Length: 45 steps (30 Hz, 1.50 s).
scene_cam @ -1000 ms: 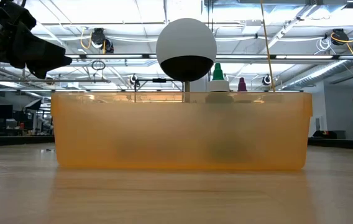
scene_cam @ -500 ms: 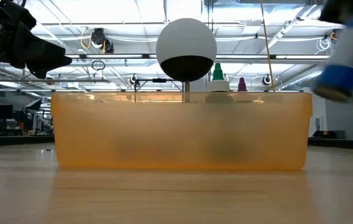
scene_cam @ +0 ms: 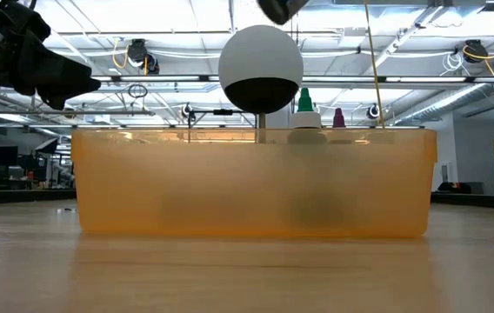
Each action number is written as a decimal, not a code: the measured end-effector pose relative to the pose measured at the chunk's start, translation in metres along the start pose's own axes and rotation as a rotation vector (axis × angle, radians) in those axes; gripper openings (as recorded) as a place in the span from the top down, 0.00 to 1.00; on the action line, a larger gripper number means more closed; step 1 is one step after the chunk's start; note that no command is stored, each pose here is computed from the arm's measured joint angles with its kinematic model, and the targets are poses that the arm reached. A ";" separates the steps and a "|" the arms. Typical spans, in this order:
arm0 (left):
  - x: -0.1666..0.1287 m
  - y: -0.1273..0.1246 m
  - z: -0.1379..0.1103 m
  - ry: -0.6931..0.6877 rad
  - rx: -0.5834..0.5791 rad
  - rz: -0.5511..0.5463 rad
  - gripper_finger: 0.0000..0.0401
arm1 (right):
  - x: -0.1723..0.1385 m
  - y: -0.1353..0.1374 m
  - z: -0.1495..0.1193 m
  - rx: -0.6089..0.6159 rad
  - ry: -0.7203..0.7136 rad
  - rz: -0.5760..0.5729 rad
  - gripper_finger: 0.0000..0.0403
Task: Pick & Place food coloring
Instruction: Put the large blue food coloring bottle into the orange container
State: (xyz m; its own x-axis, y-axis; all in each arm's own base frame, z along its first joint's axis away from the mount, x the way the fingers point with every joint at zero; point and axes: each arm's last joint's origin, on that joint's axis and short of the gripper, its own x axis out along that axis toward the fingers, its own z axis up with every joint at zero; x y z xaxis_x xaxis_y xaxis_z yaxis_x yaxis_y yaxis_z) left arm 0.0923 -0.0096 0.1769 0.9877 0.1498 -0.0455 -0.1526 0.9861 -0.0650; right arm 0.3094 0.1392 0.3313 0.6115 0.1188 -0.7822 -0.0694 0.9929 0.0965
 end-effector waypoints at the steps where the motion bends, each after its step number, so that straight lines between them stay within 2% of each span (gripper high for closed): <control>1: 0.000 0.000 0.000 0.000 0.000 0.000 0.54 | 0.001 -0.002 0.005 -0.005 0.016 -0.002 0.66; 8: 0.000 0.000 0.000 0.000 0.000 0.000 0.54 | 0.031 -0.006 0.035 -0.039 0.189 0.010 0.66; 14: 0.000 0.000 0.000 0.000 0.000 0.000 0.53 | 0.065 -0.016 0.051 -0.014 0.340 0.023 0.66; 21: 0.000 0.000 0.000 0.000 0.000 0.000 0.53 | 0.104 -0.036 0.051 -0.035 0.453 0.022 0.66; 27: 0.000 0.000 0.000 0.000 0.000 0.000 0.54 | 0.125 -0.051 0.046 -0.043 0.516 -0.004 0.66; 33: 0.000 0.000 0.000 0.000 0.000 0.000 0.53 | 0.132 -0.043 0.035 -0.040 0.604 -0.019 0.66; 40: 0.000 0.000 0.000 0.000 0.000 0.000 0.53 | 0.130 -0.029 0.032 -0.037 0.608 -0.019 0.66; 45: 0.000 0.000 0.000 0.000 0.000 0.000 0.54 | 0.130 -0.029 0.032 -0.040 0.607 -0.018 0.66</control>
State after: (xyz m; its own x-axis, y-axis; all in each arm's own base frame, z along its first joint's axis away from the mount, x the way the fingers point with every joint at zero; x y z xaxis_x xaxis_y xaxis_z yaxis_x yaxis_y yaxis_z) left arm 0.0923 -0.0096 0.1769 0.9877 0.1497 -0.0458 -0.1524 0.9862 -0.0649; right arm 0.4163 0.1259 0.2462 0.0546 0.0718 -0.9959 -0.1005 0.9927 0.0661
